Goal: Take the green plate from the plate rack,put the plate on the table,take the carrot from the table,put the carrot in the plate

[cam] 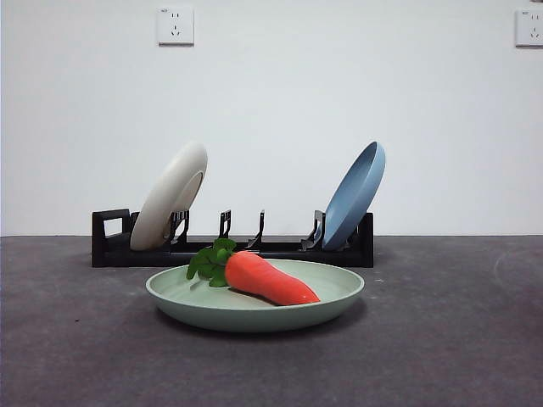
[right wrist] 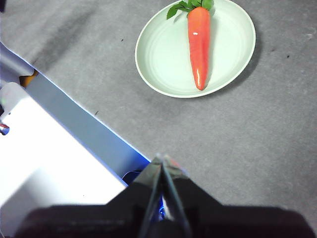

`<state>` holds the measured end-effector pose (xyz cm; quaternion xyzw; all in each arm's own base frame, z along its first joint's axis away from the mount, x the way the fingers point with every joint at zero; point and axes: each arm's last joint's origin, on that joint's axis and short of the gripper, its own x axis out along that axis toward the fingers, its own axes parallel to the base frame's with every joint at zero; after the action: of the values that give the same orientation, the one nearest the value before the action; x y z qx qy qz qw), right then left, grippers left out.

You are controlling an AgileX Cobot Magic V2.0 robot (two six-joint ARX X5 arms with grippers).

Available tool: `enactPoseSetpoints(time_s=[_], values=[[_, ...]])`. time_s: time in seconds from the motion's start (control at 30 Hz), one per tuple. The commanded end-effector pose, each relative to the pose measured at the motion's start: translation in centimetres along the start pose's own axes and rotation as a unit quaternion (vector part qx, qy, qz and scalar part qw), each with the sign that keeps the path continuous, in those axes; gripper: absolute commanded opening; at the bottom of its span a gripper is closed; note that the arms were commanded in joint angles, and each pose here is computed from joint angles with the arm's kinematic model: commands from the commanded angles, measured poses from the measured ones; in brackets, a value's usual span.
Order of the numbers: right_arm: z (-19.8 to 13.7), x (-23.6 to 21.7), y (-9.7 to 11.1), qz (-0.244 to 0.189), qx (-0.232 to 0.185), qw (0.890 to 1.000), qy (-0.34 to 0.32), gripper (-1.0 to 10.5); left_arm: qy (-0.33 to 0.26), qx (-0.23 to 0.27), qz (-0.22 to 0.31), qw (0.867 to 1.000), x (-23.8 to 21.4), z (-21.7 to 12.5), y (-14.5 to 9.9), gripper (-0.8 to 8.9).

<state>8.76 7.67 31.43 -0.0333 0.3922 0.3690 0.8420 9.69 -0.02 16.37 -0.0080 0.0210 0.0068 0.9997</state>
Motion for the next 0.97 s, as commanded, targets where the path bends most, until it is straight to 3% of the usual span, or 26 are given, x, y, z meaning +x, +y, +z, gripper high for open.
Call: enactPoseSetpoints(time_s=[0.03, 0.1, 0.97], values=[[-0.05, 0.1, 0.0, 0.0, -0.002, 1.0, 0.0, 0.0, 0.042, -0.015, 0.001, 0.999, 0.04, -1.17, 0.04, -0.03], [-0.05, 0.1, 0.0, 0.0, -0.003, 1.0, 0.0, 0.0, 0.073, -0.023, 0.002, 0.997, -0.03, -1.76, 0.05, -0.03], [-0.05, 0.1, -0.01, -0.002, -0.003, 1.0, 0.0, 0.0, 0.07, -0.029, -0.007, 0.997, -0.02, -1.69, 0.0, -0.03]])
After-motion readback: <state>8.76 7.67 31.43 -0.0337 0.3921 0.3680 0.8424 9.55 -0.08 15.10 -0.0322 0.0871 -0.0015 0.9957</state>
